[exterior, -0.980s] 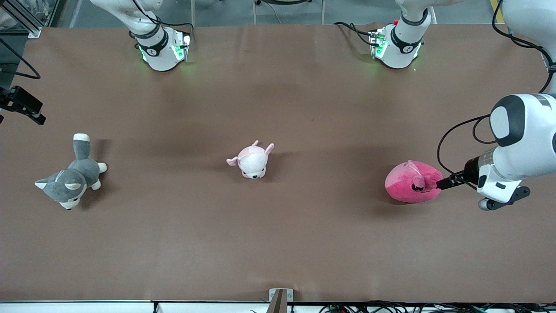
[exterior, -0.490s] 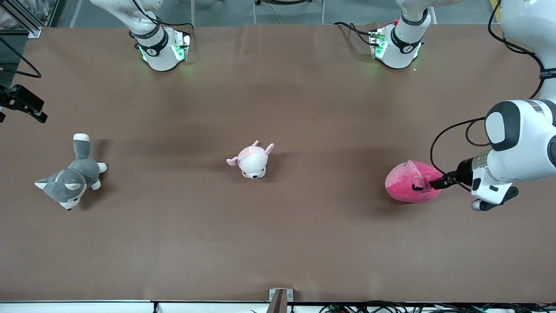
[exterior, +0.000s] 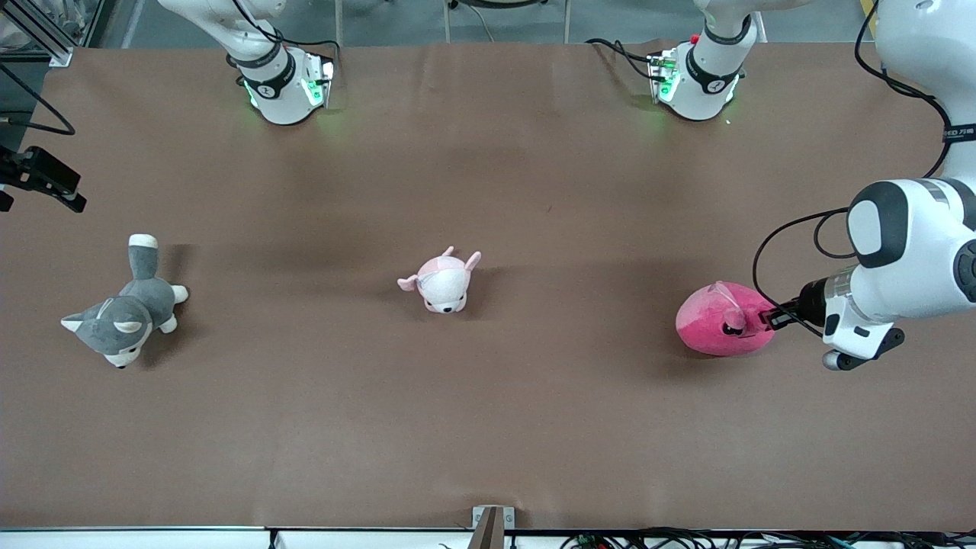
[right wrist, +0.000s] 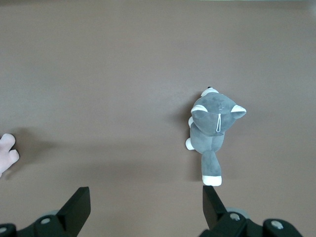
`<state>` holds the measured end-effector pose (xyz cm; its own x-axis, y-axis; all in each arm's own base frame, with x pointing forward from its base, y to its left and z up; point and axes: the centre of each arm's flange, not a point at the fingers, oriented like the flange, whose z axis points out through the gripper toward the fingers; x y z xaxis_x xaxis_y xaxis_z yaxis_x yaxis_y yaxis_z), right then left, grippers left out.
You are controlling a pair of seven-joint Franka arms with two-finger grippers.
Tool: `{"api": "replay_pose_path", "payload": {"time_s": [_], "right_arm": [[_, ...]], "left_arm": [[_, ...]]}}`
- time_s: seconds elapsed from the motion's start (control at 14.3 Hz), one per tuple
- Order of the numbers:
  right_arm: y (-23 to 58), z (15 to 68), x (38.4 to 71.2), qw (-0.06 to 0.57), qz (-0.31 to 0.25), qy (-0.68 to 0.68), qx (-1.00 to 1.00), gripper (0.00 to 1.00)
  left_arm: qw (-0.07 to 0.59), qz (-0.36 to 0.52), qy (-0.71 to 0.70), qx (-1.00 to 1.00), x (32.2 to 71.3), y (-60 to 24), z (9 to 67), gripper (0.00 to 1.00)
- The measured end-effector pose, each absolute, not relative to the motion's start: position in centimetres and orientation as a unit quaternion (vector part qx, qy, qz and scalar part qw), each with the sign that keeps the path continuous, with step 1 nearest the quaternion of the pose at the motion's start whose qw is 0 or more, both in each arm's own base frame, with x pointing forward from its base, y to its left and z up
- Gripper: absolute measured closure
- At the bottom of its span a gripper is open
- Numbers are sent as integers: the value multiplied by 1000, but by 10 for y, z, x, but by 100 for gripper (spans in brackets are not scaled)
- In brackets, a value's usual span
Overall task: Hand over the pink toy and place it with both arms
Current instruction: 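Lift the pink plush with the left gripper while the right gripper approaches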
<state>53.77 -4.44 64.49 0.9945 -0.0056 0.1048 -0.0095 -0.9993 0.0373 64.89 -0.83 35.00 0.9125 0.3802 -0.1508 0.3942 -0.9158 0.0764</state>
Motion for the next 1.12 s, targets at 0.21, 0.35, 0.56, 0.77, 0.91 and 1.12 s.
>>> {"api": "replay_pose_path", "payload": {"time_s": [0.21,0.35,0.56,0.77,0.91,1.12], "right_arm": [[-44,645,537,18,51,-4,999,0],[-44,643,536,17,44,-4,999,0],[-41,640,535,9,36,-3,999,0],[-27,635,537,-43,30,-1,999,0],[-14,630,540,-101,27,-2,994,0],[6,615,552,-193,9,-28,981,12]], "left_arm": [[70,-87,203,973,644,-10,371,92],[102,-107,203,968,639,-20,407,92],[161,-129,174,963,627,-60,468,92],[206,-125,132,961,618,-133,525,92],[252,-143,143,946,605,-194,559,92],[285,-145,169,932,575,-285,611,92]]}}
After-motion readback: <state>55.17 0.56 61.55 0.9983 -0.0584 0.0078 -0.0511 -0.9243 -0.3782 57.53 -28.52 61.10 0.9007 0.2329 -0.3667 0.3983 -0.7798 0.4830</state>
